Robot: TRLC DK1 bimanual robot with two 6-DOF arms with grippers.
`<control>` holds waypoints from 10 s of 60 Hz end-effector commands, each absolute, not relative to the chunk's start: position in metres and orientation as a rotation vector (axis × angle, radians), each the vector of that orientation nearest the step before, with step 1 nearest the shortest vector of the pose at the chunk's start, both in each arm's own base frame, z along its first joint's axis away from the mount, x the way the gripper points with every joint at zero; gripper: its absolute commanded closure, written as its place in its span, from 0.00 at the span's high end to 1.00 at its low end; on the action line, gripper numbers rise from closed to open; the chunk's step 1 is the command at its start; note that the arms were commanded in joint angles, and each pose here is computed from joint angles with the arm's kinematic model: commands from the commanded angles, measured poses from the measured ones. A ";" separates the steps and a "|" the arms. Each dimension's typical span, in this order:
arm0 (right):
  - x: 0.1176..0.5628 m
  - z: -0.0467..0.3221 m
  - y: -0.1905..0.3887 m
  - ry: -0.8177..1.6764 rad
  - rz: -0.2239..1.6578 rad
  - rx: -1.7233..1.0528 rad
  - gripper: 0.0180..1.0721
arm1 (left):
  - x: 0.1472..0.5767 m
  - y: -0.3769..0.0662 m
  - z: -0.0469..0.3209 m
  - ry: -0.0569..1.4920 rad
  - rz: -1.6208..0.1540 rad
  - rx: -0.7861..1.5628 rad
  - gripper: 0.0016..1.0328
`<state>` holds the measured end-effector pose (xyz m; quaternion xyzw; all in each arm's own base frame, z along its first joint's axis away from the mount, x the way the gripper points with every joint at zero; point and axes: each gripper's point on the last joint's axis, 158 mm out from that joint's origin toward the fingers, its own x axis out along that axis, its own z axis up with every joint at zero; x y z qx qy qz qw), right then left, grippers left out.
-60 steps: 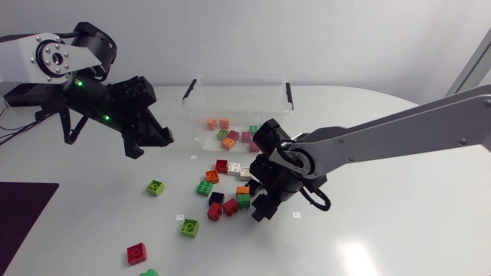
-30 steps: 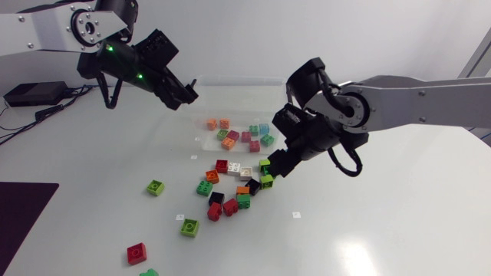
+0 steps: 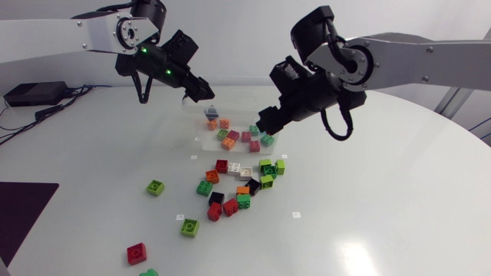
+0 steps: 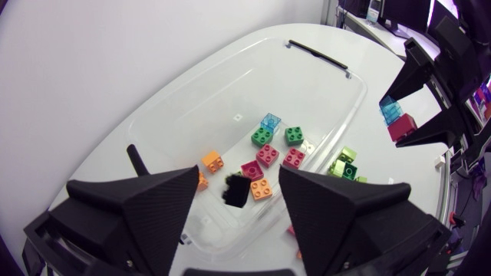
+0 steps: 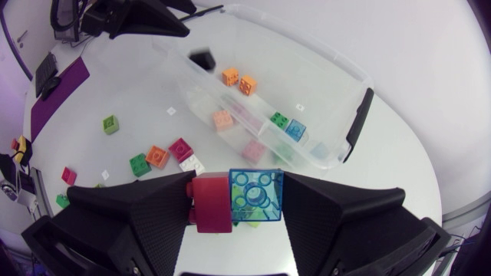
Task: Place the duplo bricks in the container
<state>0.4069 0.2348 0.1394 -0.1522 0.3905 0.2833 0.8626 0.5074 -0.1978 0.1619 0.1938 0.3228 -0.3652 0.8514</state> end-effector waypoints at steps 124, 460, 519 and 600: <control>0.515 0.230 0.241 0.444 0.413 -0.124 0.95 | 0.328 -0.047 -0.004 1.108 -0.649 0.401 0.95; 0.524 0.169 0.249 0.642 0.354 -0.142 0.95 | 0.254 -0.073 0.072 0.923 -0.687 0.654 0.95; 0.375 0.168 0.177 0.737 0.436 -0.163 0.95 | 0.174 -0.063 -0.031 1.217 -0.900 0.844 0.91; 0.343 -0.032 0.225 0.978 0.935 -0.727 0.81 | 0.285 -0.116 0.066 0.972 -0.763 0.757 0.24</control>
